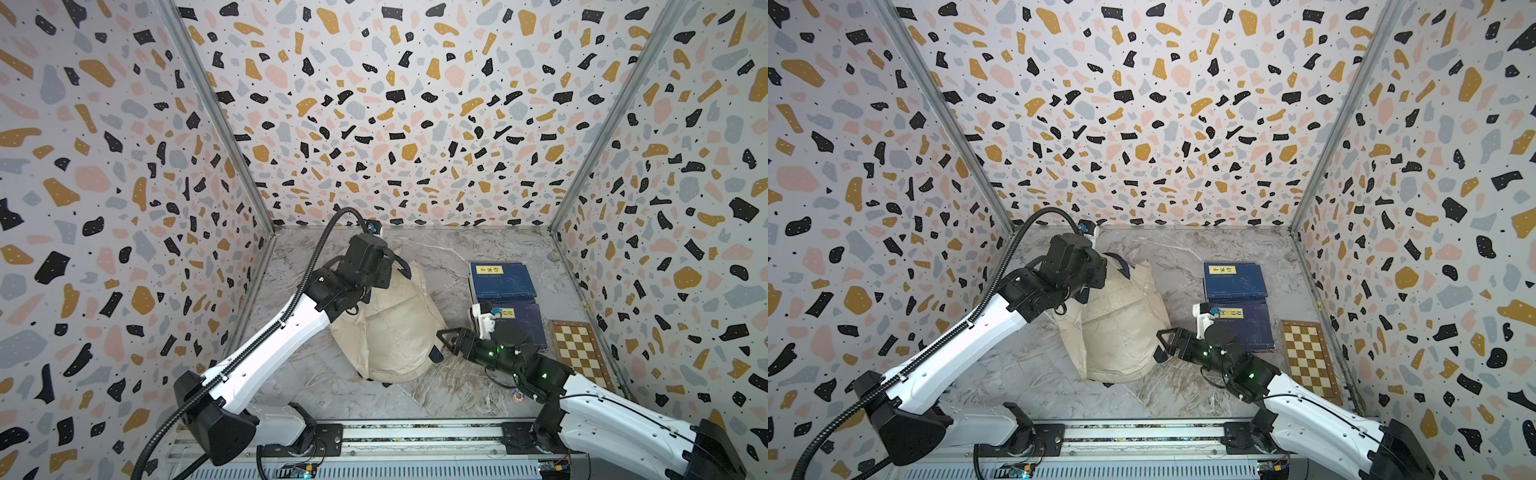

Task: Take out the books from the canvas bag
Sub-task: Adjust the canvas bag at the center of the board.

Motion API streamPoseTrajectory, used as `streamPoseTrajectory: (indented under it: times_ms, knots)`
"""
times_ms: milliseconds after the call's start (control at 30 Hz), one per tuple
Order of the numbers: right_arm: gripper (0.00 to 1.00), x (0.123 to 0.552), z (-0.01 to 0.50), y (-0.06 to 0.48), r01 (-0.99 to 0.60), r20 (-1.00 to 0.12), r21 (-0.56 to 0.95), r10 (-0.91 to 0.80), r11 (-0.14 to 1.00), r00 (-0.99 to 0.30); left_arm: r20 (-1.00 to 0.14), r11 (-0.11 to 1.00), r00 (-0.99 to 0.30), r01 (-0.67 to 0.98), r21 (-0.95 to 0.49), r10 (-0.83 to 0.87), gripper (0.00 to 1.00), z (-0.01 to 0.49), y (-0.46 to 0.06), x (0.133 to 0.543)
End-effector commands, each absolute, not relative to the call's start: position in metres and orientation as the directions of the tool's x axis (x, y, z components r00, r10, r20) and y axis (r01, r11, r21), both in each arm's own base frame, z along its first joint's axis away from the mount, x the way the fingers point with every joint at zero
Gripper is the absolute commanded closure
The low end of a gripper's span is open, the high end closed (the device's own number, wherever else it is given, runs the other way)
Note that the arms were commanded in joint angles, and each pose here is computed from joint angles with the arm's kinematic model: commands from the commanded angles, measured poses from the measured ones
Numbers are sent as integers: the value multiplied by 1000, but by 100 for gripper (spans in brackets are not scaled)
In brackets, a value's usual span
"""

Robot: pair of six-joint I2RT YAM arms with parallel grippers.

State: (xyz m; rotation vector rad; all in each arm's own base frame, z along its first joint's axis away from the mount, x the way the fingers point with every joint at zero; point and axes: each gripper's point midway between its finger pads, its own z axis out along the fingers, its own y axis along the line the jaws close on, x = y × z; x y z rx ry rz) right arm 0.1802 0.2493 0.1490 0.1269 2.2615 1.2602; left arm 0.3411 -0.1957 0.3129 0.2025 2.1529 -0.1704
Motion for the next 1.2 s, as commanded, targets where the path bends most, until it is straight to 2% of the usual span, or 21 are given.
streamPoseTrajectory:
  times_ms: [0,333,467,567,833,1067,1167]
  knots:
    - [15,172,142,247,-95,-358,846,426,524,-831,-860,983,-510,154,-98,-6,100,346,-191,345]
    - [15,139,133,268,-108,-353,873,463,476,-813,-871,983,-490,140,-117,-34,100,367,-199,346]
    - [15,142,136,284,-122,-346,888,468,444,-813,-874,981,-485,154,-115,-26,100,371,-206,343]
    - [12,147,134,294,-118,-352,880,464,460,-813,-877,980,-480,160,-115,-24,100,374,-208,341]
    - [12,168,129,308,-105,-337,887,476,449,-813,-878,978,-477,169,-125,-30,100,378,-210,333]
    - [19,182,115,315,-83,-345,872,486,482,-803,-879,969,-473,185,-165,-59,100,379,-216,325]
    - [26,187,110,314,-74,-340,875,499,479,-797,-879,964,-471,196,-182,-71,100,381,-217,321]
